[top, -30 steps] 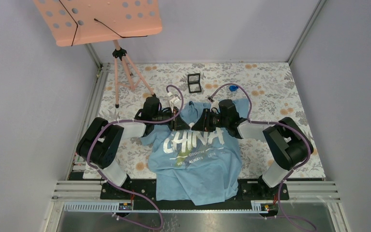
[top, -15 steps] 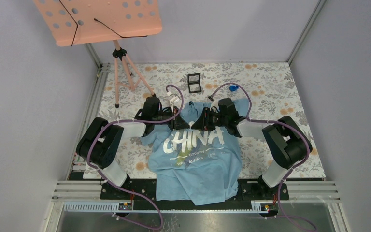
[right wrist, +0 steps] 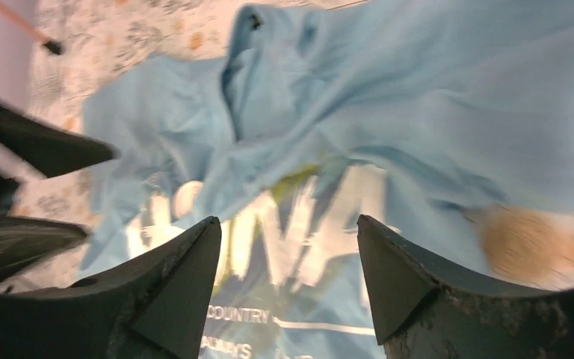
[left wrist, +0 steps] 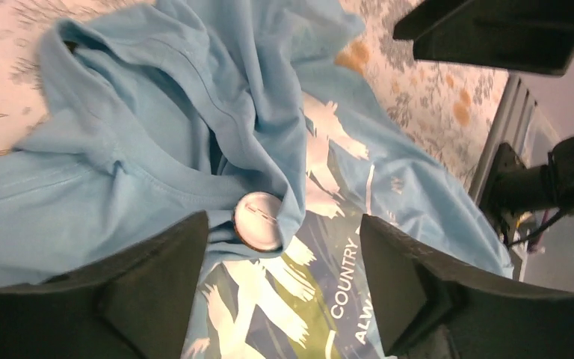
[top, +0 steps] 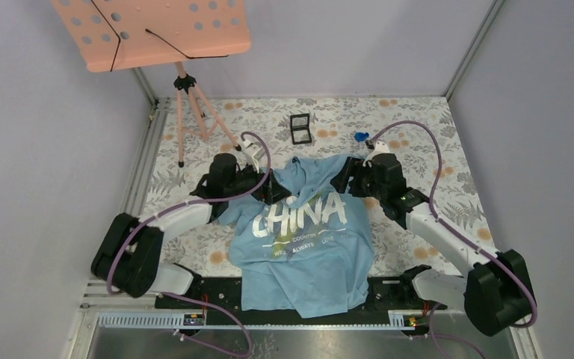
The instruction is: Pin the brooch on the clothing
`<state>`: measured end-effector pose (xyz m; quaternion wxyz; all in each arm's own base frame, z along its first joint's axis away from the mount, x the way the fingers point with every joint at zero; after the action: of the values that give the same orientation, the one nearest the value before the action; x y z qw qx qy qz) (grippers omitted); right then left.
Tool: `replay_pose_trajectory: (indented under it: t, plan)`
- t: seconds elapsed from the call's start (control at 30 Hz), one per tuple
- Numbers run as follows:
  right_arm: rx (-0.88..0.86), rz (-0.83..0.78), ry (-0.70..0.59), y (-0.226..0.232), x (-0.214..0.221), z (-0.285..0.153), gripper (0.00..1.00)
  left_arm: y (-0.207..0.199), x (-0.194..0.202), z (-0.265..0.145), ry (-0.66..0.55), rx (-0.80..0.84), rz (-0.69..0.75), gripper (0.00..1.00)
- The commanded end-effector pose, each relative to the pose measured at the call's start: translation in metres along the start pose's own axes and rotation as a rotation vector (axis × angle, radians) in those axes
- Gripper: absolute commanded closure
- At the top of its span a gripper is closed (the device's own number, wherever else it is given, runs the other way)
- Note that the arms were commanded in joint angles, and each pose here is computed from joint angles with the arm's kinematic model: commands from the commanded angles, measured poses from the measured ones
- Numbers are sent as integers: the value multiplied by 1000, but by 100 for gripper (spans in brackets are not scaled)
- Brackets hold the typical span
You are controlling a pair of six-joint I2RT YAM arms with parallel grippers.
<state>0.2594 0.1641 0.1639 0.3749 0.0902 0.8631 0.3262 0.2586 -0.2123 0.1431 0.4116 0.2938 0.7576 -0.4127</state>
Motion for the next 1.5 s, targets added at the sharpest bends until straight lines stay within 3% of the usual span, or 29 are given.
replay_pose_trajectory:
  t: [0.0, 0.13, 0.23, 0.43, 0.7, 0.83, 1.13, 1.47]
  plan:
    - [299, -92, -51, -39, -7, -35, 23, 2, -31, -25, -152, -214, 37, 16]
    - [409, -87, -76, -59, -14, -49, 18, 23, -26, -43, -117, -492, -87, 12]
    - [451, -41, -59, -72, -21, -47, 18, 38, -22, -45, -61, -597, -156, 8]
    - [507, 71, 18, -99, -42, -23, 13, 65, -18, -35, -2, -679, -280, 8]
    - [563, 162, 114, -124, -67, 18, 21, 100, -22, -15, 23, -687, -383, 7]
    - [569, 201, 120, -132, -80, 33, 22, 113, -19, -1, 45, -648, -432, 16]
    - [582, 284, 159, -151, -116, 65, 21, 127, -9, 13, 98, -655, -471, 25]
    - [554, 328, 237, -155, -119, 89, 24, 137, -6, 21, 130, -662, -478, 50]
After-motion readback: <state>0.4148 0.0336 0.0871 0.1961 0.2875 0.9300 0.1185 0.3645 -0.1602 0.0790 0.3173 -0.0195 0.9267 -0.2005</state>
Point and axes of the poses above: each gripper's point midway between its finger pads, its own z axis out along the fingers, its own y axis along the line the jaws close on, x = y × z, the point moved 6 cm from there along -z, back along the fingers, and after that the axes turned 9 degrees about z, right-handed, at the moved point
